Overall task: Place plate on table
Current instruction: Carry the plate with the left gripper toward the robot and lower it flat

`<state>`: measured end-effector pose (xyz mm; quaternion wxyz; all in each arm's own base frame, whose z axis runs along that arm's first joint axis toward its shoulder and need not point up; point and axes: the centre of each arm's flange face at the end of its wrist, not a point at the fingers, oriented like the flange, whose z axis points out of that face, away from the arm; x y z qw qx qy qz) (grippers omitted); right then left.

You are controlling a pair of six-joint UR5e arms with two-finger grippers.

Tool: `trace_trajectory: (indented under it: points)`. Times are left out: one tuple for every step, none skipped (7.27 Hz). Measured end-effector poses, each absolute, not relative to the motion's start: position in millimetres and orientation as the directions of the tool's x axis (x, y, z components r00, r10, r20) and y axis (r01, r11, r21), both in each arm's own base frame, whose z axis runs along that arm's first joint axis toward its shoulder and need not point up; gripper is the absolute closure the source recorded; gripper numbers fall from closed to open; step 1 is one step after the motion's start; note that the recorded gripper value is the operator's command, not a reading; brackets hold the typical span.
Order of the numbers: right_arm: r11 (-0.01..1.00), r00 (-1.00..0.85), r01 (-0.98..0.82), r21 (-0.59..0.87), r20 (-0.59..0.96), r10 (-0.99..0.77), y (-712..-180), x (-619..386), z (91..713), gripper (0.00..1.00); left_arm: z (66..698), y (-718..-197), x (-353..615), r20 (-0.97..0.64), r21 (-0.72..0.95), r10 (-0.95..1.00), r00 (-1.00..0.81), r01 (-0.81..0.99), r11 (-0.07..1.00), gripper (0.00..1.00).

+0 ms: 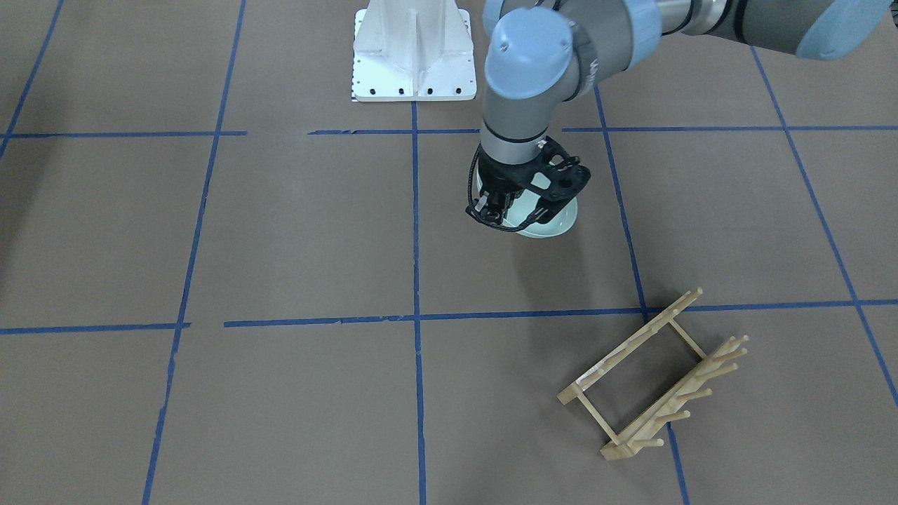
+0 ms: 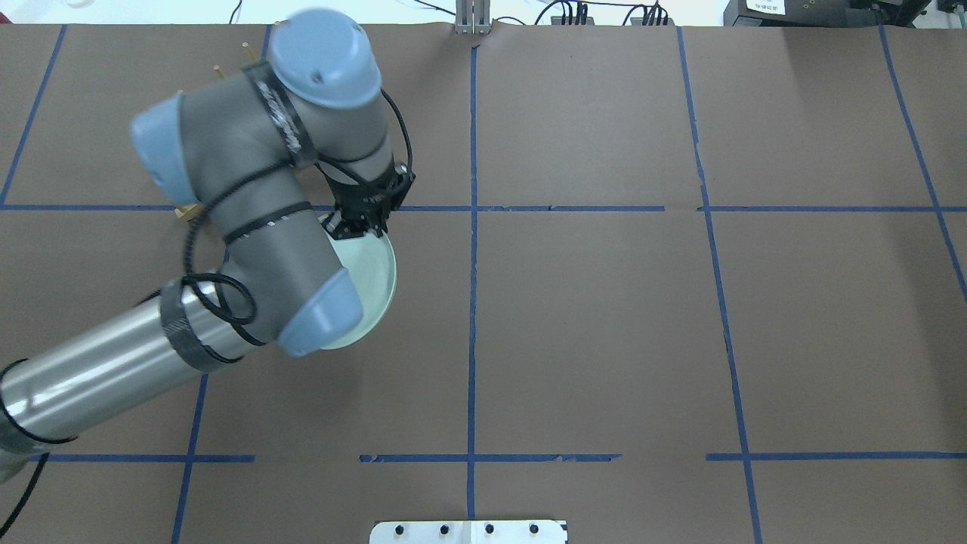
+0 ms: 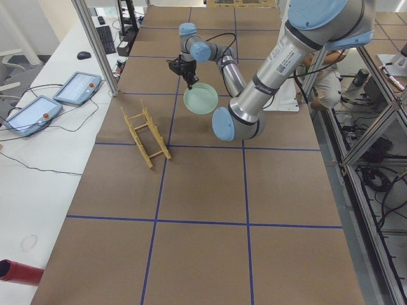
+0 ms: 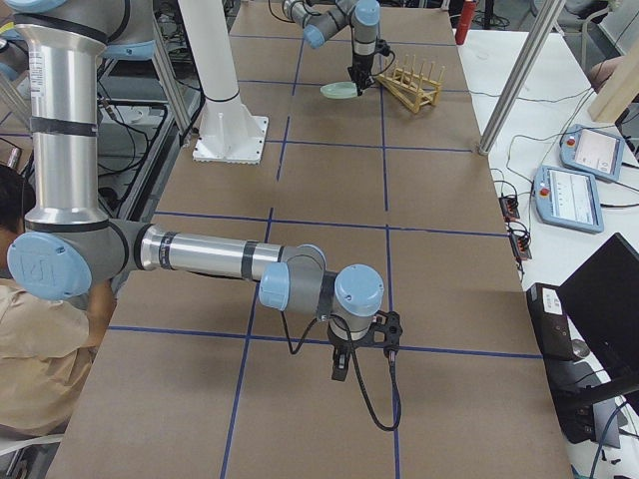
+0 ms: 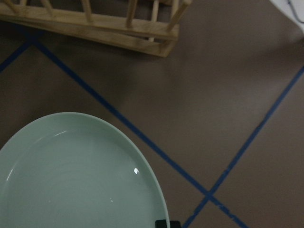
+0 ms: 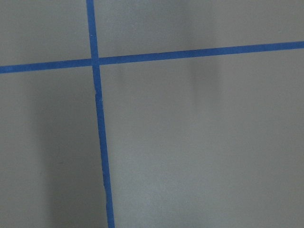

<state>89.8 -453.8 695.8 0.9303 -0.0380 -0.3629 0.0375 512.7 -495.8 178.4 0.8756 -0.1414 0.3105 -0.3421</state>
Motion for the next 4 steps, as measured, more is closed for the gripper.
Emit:
trace_trajectory:
  points:
    - [0.994, 0.734, -0.042, -0.098, 0.672, 0.097, -453.9, 89.8, 695.8, 0.0, 199.3, -487.5, 555.1, -0.371, -0.46, -0.681, 0.632, 0.512, 0.725, 1.0]
    - [0.994, 0.734, -0.042, -0.098, 0.672, 0.097, -454.0, 89.8, 695.7, 0.0, 218.2, -475.2, 582.0, -0.318, -0.456, -0.67, 0.671, 0.511, 0.728, 0.44]
    - [0.994, 0.734, -0.042, -0.098, 0.672, 0.097, -454.0, 89.8, 695.6, 0.0, 231.2, -463.5, 596.4, -0.289, -0.448, -0.659, 0.694, 0.51, 0.734, 0.0]
    - [0.994, 0.734, -0.042, -0.098, 0.672, 0.097, -454.1, 89.8, 695.6, 0.0, 240.1, -459.1, 599.7, -0.277, -0.425, -0.654, 0.703, 0.521, 0.74, 0.0]
